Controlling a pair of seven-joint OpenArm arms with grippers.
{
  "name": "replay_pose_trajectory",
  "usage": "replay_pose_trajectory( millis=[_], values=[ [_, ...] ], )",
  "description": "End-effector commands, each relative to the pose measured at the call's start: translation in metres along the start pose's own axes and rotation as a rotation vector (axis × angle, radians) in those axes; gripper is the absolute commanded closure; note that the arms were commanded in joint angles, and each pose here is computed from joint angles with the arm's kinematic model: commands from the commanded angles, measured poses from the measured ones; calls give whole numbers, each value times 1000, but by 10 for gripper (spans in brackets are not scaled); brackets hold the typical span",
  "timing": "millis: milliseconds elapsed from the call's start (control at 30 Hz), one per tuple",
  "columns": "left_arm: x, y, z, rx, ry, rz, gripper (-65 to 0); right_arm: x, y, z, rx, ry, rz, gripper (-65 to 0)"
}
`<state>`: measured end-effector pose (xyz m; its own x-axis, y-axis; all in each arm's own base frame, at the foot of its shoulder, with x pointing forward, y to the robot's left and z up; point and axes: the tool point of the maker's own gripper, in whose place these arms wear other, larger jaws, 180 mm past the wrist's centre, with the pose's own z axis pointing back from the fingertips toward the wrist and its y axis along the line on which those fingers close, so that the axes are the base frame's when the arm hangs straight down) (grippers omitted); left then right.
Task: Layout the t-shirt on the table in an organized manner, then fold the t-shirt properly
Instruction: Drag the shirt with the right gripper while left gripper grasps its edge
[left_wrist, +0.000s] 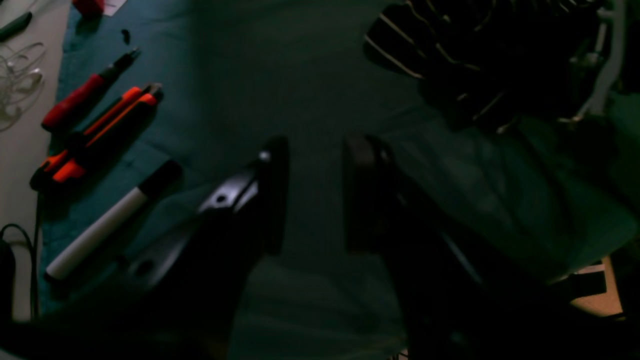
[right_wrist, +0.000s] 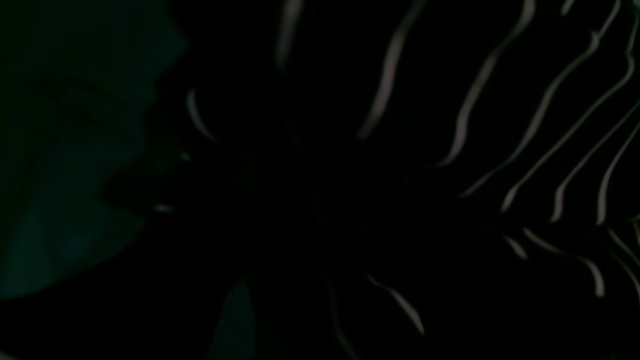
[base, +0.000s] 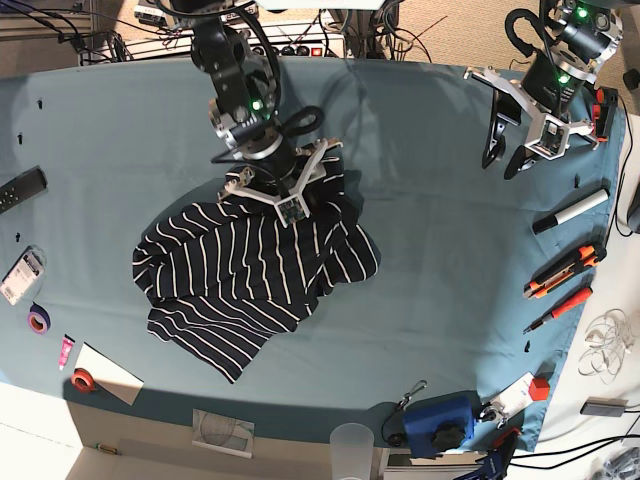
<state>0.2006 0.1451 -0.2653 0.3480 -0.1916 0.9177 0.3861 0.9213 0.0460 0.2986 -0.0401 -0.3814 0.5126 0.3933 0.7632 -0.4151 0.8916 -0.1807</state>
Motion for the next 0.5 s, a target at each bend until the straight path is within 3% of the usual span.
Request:
replay_pose_trajectory(
  millis=[0,100,233,467],
  values=[
    [10,-1,2,-5,-41,-3,-194,23,-7,0,-21,-72,4,-279],
    [10,-1,2,-5,-41,-3,-194,34,-11,-2,-28,-97,9,-258],
    [10,-1,2,-5,-42,-3,-194,35,-12,-2,-43,-87,-4,-3],
    [10,-1,2,-3,-43,1,-194,63,-32,1,-123,-137,-23,0]
  ],
)
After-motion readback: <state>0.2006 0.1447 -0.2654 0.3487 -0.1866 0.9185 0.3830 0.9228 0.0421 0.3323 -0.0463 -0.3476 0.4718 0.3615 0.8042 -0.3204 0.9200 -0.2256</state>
